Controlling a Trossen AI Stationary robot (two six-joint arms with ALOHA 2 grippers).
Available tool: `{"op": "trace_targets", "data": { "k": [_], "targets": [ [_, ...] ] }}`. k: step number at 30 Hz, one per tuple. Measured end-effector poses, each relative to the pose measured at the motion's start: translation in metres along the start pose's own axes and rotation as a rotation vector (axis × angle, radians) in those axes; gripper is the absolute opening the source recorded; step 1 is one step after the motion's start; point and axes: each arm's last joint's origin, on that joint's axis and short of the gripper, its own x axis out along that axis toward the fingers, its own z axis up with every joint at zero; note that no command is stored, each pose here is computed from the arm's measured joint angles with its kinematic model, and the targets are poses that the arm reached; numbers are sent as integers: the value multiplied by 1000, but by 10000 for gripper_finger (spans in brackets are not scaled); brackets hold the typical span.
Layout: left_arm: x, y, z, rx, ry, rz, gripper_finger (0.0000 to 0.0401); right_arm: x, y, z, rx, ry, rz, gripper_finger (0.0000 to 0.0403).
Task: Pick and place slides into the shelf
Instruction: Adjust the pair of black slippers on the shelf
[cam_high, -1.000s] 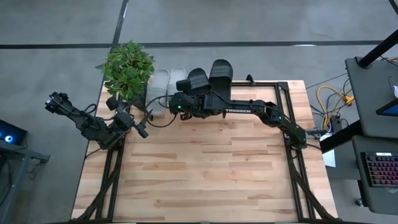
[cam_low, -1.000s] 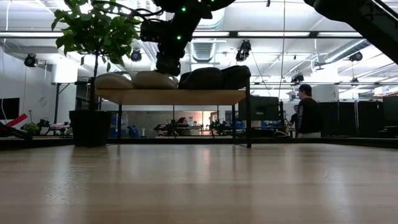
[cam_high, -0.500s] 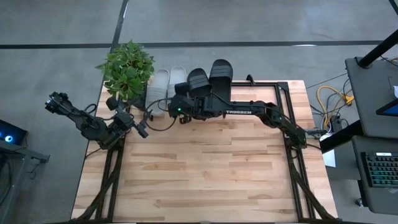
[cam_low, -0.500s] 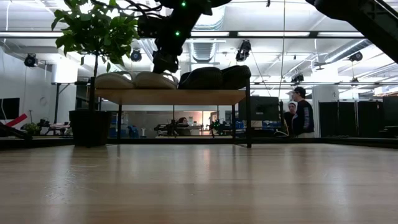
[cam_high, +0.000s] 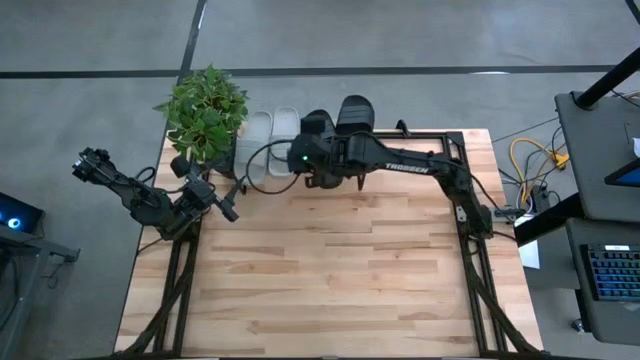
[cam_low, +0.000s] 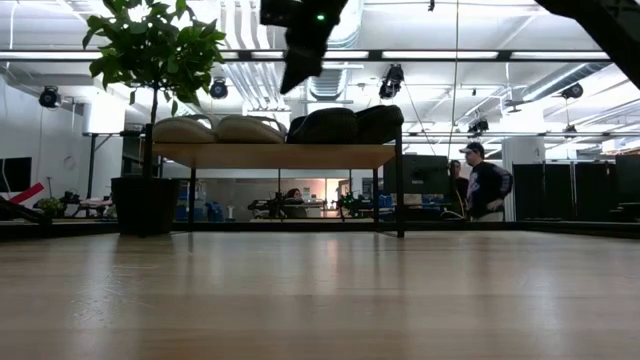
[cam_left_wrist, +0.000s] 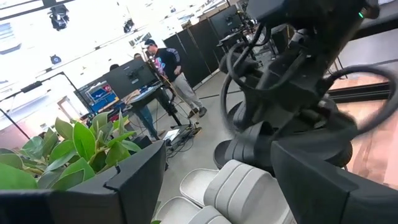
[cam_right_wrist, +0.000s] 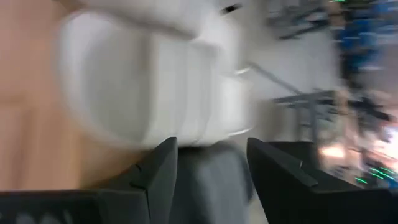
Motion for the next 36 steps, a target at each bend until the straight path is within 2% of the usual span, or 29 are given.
{"op": "trace_targets", "data": {
  "k": [3, 6, 16, 26, 31, 36],
  "targets": [
    [0, 0, 0, 1, 0, 1, 274, 1, -1, -11, -52, 40, 90, 176],
    [0, 0, 0, 2, 0, 1, 274, 6, -3, -21, -95, 97, 121, 169],
    [0, 0, 0, 2, 0, 1, 274, 24, -13, -37, -109, 150, 114, 147],
    [0, -1, 0, 6, 1, 0, 274, 43, -21, -47, -106, 154, 56, 130],
    [0, -1, 0, 6, 1, 0, 274, 44, -21, -46, -58, 149, 46, 92],
    [0, -1, 0, 6, 1, 0, 274, 43, -22, -44, 44, 131, 25, 22]
  ]
}}
